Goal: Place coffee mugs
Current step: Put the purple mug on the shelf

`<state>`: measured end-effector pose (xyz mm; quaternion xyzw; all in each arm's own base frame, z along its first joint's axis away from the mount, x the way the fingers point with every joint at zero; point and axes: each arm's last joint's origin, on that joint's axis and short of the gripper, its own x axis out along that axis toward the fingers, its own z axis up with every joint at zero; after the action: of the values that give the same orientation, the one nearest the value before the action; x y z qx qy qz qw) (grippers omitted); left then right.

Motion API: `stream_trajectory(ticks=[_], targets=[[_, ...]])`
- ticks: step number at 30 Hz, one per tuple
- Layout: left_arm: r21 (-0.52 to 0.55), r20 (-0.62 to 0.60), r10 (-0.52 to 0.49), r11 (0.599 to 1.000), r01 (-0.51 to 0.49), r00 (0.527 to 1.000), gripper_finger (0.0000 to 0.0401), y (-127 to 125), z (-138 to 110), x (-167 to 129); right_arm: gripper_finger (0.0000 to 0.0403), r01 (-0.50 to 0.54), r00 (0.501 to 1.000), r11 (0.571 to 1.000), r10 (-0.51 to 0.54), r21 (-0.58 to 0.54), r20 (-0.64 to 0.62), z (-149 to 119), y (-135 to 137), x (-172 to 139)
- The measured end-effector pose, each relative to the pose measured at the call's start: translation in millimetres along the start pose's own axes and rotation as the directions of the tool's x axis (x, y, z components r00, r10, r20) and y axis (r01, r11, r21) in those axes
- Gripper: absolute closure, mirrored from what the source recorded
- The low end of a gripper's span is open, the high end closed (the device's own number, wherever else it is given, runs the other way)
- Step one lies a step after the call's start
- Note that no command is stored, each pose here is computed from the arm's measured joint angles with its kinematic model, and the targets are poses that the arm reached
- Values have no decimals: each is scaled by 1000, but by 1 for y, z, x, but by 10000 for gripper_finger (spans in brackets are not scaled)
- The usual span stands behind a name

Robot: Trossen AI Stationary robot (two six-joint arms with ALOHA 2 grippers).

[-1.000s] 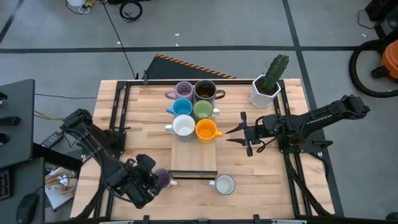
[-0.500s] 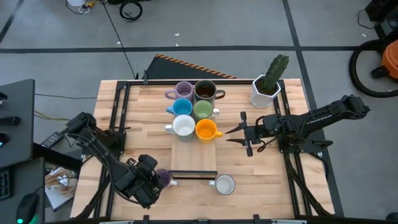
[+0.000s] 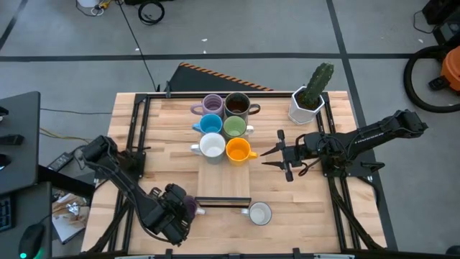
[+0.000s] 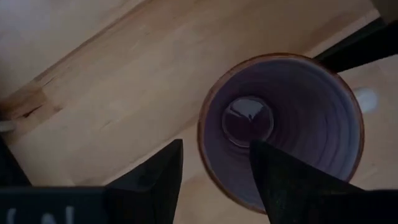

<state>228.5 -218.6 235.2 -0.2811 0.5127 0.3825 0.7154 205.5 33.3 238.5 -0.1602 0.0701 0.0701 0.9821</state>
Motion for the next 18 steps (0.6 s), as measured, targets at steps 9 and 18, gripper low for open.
stream_trajectory(ticks=[9, 18], targets=[[15, -4, 8, 1000, -8, 1000, 229, -5, 0, 7, 270, -2, 1000, 1000, 2, 0, 7, 1, 0, 0], [11, 5, -8, 1000, 8, 1000, 230, -6, 0, 7, 270, -15, 1000, 1000, 15, 0, 19, 1, 0, 0]])
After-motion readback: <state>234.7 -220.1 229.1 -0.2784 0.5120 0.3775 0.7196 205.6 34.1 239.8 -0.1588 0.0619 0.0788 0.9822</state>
